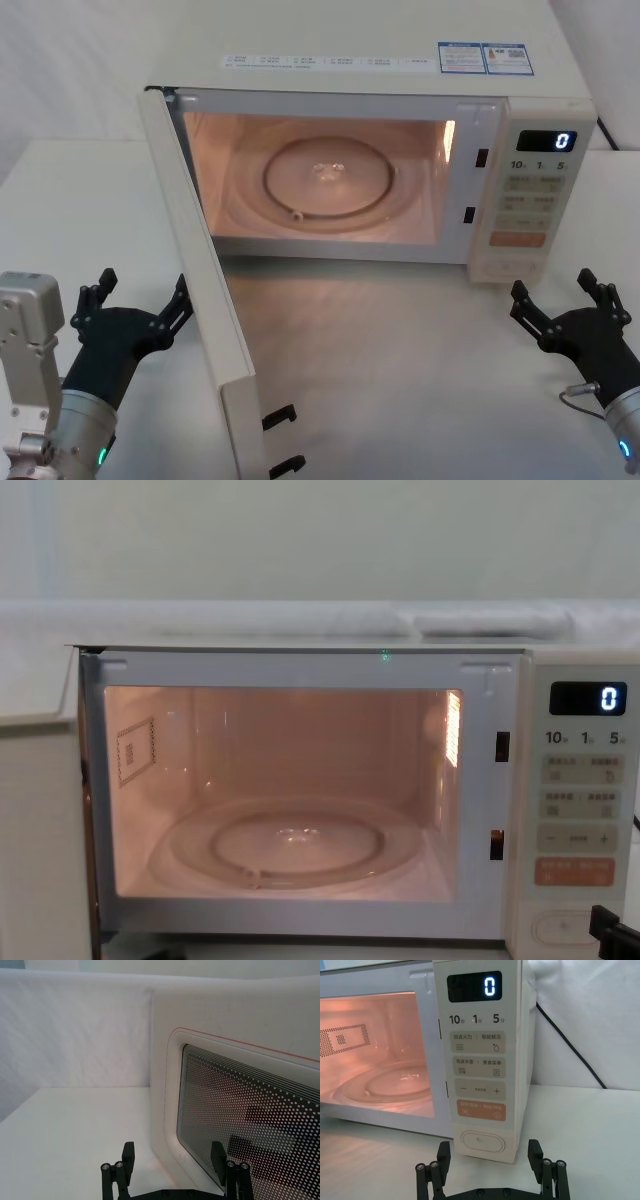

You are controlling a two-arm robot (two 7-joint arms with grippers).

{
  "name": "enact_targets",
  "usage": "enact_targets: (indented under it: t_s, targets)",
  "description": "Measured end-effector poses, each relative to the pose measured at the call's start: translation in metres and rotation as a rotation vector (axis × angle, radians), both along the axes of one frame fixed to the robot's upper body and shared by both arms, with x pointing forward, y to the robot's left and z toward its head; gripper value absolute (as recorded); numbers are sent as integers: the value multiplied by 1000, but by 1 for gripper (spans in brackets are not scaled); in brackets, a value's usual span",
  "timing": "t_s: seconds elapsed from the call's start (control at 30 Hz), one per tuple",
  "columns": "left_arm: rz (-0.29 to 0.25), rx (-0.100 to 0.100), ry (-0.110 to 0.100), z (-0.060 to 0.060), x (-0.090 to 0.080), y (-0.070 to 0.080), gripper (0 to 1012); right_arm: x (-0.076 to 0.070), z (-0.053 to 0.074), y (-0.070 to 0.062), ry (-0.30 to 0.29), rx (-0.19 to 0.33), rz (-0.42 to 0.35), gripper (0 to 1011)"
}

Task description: Press the button to open the microwave door with one hand; close the microwave door with the other hand.

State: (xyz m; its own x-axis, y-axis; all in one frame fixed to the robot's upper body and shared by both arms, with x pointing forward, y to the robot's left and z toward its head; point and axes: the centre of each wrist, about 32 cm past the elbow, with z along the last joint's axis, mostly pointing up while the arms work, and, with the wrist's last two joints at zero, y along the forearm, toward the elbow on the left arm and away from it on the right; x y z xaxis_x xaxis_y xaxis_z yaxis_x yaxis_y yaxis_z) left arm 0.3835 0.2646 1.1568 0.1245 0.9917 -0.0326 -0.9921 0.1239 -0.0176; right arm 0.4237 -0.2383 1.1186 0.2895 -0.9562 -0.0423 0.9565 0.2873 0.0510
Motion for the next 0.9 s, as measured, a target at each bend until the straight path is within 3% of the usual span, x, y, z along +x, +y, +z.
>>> enact_targets:
  t_s: [0.9]
  targets:
    - [0, 0, 0, 0, 0, 0, 1001, 0, 0, 0, 0, 0, 0, 1002]
